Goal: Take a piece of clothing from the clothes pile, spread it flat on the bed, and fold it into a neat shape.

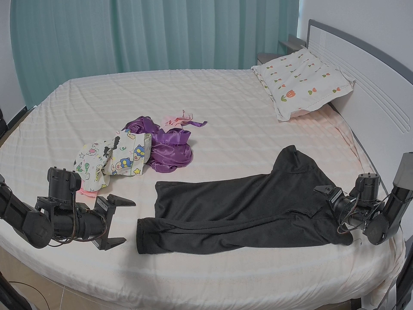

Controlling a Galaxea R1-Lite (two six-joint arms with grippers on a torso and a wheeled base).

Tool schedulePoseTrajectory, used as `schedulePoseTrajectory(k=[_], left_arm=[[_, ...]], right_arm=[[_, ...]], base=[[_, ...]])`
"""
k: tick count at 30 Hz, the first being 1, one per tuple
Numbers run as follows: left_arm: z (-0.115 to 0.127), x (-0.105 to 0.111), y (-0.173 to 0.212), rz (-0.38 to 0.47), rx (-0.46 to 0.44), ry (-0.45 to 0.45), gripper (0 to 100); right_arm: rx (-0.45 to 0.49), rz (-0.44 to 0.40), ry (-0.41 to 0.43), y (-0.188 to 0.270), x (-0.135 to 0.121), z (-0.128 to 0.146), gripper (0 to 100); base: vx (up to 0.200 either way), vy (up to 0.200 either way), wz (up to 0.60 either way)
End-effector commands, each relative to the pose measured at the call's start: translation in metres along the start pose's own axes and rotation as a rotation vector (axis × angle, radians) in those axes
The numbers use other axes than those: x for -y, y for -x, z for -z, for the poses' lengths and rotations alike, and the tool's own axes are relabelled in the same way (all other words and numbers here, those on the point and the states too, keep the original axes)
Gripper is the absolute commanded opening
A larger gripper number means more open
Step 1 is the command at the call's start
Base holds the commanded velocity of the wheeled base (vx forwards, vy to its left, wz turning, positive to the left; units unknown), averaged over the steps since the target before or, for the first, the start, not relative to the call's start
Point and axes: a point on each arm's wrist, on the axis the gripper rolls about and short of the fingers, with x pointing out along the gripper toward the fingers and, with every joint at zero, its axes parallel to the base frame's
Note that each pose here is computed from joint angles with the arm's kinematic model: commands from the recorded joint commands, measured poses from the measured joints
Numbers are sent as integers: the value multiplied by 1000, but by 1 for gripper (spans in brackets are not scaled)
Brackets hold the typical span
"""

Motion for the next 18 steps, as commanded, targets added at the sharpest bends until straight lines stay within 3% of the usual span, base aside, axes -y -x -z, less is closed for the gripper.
schedulePoseTrajectory(k=[1, 18], left_arm=[[-1, -2, -5, -14, -4, 7, 100], [-3, -3, -9, -25, -6, 11, 100]], right_arm=[[-14, 28, -4, -16, 8, 3, 100], [13, 25, -18, -38, 11, -6, 100]], base=[[0, 0, 0], [0, 0, 0]])
